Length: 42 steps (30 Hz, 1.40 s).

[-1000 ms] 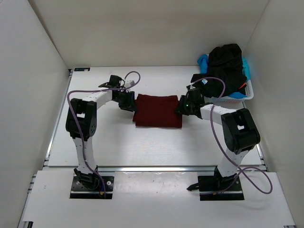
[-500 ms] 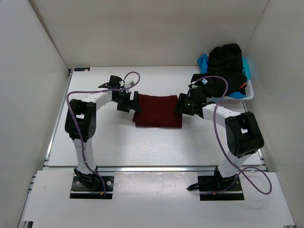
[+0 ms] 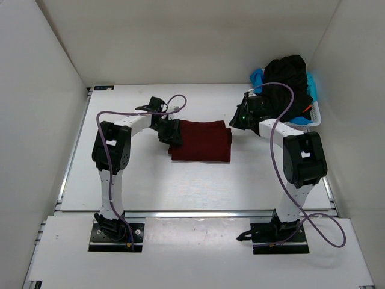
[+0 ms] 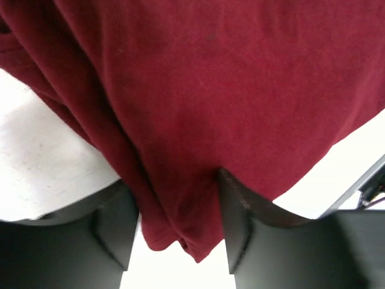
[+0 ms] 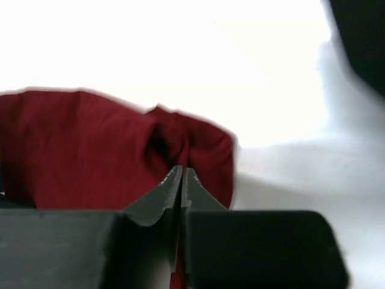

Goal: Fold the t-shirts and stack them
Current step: Fold the long partially folded tshirt into a neat square, then put the neatly folded tshirt into the corner of the board with the left arm

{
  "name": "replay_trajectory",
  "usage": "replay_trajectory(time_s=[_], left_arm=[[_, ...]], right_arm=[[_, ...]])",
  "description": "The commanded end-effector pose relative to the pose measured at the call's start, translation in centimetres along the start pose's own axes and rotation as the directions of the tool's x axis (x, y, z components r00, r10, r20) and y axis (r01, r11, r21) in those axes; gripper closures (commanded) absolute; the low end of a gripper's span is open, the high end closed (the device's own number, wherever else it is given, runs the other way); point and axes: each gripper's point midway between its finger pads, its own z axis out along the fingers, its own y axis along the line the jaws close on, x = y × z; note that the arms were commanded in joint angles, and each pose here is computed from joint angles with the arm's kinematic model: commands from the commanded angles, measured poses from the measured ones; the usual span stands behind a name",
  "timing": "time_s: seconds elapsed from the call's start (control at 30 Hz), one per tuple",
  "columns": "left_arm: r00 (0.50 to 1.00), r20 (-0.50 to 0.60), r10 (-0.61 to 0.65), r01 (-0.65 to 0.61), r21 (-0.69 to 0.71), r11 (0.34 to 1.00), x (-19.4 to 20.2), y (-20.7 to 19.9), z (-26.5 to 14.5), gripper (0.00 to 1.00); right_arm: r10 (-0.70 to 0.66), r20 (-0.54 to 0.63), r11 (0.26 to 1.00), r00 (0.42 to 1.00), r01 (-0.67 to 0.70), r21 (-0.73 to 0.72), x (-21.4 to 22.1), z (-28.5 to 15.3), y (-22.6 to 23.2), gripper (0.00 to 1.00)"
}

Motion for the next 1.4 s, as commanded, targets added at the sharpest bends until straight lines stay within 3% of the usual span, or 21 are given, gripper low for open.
replay_trajectory(time_s=[0.0,0.17,0.4,0.5,0.77,0.9,1.0,1.17,1.37], left_arm=[[0.994,-0.097,-0.047,0.046,-0.016,0.999,2.6,0.9,1.5,0.4],[0.993,-0.097,-0.061,0.062,0.007,0.998,2.5,0.9,1.6,0.66],[0.996,-0.08,-0.041,0.044,0.031,0.999,1.7,1.0,1.1,0.81],[0.999,-0.037,-0.035,0.036,0.005,0.999,0.1,2.3,0.1,0.84],[0.997,0.048,0.057,-0.048,-0.184,0.982,-6.0,9.8,-5.0,0.84],[0.98,-0.002,0.198,-0.184,-0.375,0.909,-8.1,14.6,-7.6,0.86],[0.973,-0.038,0.229,-0.216,-0.505,0.835,-9.0,18.3,-9.1,0.86],[0.992,0.005,0.128,-0.096,-0.624,0.775,-9.9,25.1,-12.6,0.87],[0.992,0.09,0.093,0.012,-0.78,0.625,-11.8,32.3,-18.4,0.86]], right_arm=[[-0.052,0.067,0.997,0.996,0.056,-0.059,-2.6,0.3,1.7,1.0],[-0.09,0.109,0.987,0.99,0.103,-0.123,-3.1,0.4,4.1,1.0],[-0.082,0.011,0.983,0.997,0.083,-0.165,-1.7,3.3,4.9,1.0],[-0.074,-0.042,0.987,0.996,0.068,-0.145,-1.3,4.1,4.7,0.99],[-0.111,0.087,0.975,0.99,0.125,-0.181,-4.4,0.6,7.0,1.0],[-0.15,0.12,0.967,0.981,0.171,-0.189,-5.0,-1.0,8.3,0.99],[-0.193,0.144,0.957,0.971,0.219,-0.192,-5.4,-2.1,9.3,1.0],[-0.223,0.15,0.95,0.963,0.249,-0.189,-4.7,-3.4,10.0,1.0],[-0.231,0.152,0.947,0.961,0.258,-0.191,-4.4,-4.7,10.5,1.0]])
